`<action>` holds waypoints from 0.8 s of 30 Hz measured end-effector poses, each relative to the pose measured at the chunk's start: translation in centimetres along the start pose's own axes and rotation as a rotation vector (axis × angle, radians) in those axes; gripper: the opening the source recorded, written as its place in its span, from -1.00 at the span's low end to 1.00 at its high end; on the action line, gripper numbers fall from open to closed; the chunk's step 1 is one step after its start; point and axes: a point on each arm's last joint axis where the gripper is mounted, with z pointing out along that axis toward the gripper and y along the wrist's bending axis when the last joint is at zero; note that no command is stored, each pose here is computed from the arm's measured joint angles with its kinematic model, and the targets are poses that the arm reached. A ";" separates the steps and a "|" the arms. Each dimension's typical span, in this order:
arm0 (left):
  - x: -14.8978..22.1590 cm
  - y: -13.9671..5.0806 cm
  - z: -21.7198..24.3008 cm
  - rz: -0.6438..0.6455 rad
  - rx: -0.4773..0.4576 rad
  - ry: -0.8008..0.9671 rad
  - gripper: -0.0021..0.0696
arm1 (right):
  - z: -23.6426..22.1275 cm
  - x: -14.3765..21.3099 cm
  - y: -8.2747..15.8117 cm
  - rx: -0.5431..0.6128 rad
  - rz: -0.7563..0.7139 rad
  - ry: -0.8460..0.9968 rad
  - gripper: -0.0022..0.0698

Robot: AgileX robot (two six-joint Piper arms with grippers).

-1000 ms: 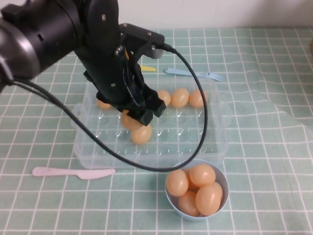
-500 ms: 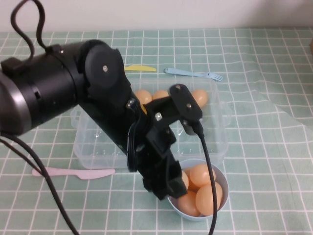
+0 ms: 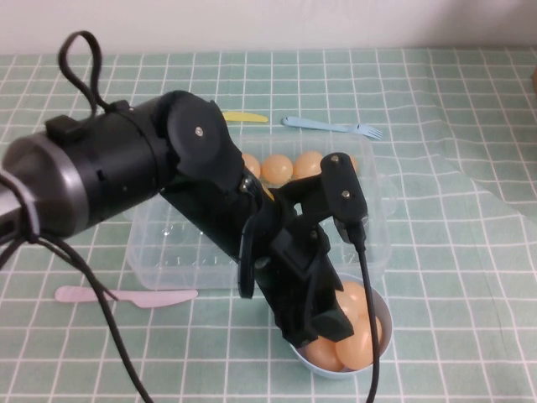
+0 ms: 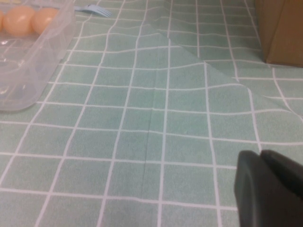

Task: Take an egg out of the egg box
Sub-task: Place the egg in the bowl

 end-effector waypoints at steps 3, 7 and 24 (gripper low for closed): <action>0.1 0.0 1.0 -0.020 0.026 0.023 0.04 | 0.0 0.0 0.0 0.000 0.002 0.000 -0.99; 0.5 0.1 1.6 -0.016 0.053 0.059 0.04 | 0.0 0.0 0.0 0.000 0.002 0.000 -0.99; 0.8 1.6 2.8 -0.004 -0.031 0.066 0.04 | 0.0 0.0 0.0 0.000 0.002 0.000 -0.99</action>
